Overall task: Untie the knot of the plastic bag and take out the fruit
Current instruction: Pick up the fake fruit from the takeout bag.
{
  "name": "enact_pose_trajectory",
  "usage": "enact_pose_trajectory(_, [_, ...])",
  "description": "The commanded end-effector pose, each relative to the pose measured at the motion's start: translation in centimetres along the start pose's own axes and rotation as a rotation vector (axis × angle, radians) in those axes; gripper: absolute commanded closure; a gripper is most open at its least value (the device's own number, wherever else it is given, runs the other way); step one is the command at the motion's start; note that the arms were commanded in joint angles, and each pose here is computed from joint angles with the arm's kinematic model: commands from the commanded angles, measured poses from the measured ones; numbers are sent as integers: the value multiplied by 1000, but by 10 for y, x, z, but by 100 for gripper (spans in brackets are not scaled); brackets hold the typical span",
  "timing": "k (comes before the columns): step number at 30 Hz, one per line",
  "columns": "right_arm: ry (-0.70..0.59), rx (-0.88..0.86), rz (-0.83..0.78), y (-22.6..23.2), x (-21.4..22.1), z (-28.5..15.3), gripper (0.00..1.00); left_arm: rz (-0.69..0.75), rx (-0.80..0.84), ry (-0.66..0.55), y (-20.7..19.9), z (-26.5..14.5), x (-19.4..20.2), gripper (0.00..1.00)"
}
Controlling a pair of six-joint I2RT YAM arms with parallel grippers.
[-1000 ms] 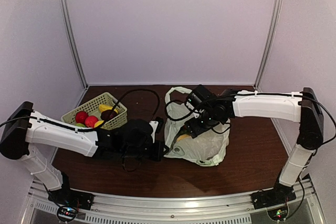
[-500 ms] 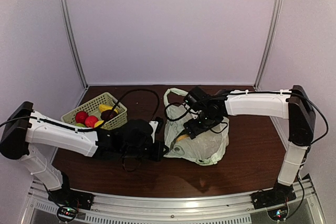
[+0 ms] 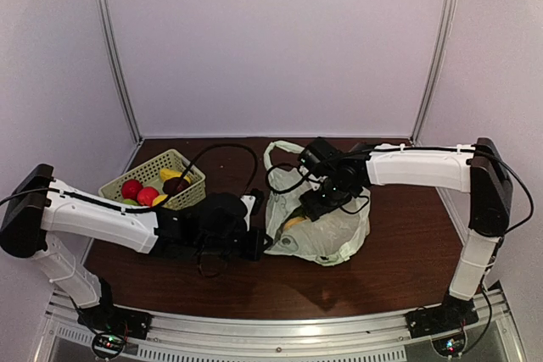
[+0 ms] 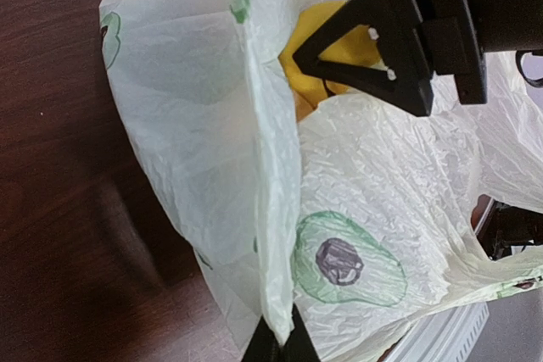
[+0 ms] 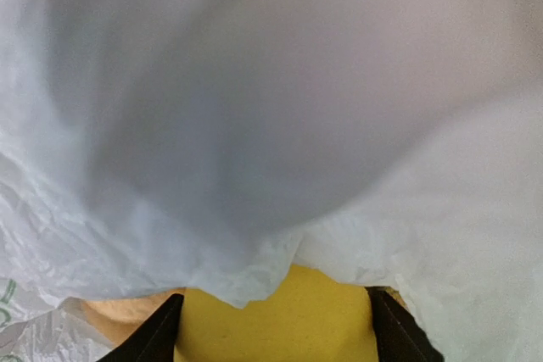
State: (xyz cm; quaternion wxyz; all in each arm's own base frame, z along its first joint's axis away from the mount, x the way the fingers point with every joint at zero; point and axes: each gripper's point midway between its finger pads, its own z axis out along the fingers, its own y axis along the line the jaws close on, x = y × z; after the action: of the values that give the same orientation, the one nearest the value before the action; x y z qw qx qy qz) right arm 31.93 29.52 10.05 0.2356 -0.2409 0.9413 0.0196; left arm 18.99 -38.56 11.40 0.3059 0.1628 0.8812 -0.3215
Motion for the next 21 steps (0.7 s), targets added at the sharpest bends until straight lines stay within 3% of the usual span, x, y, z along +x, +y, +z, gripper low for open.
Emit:
enact_pose_trajectory(1, [-121, -78, 31, 4, -30, -42, 32, -3, 16, -53, -13, -11, -19, 100])
enact_pose_trajectory(4, [-172, -139, 34, 11, -40, -61, 32, 1, 17, -72, -18, -15, -28, 100])
enact_pose_trajectory(6, [-206, -163, 37, 13, -44, -71, 32, 4, 19, -86, -21, -19, -35, 92])
enact_pose_trajectory(13, [-258, -300, 29, 28, -43, -98, 32, -21, 22, -153, -22, -52, -54, 39])
enact_pose_trajectory(16, [-264, -367, 31, 35, -33, -106, 32, -34, 49, -197, -24, -72, -62, 30])
enact_pose_trajectory(21, [-274, -478, 41, 46, -12, -122, 32, -22, 136, -240, -37, -101, -72, 23])
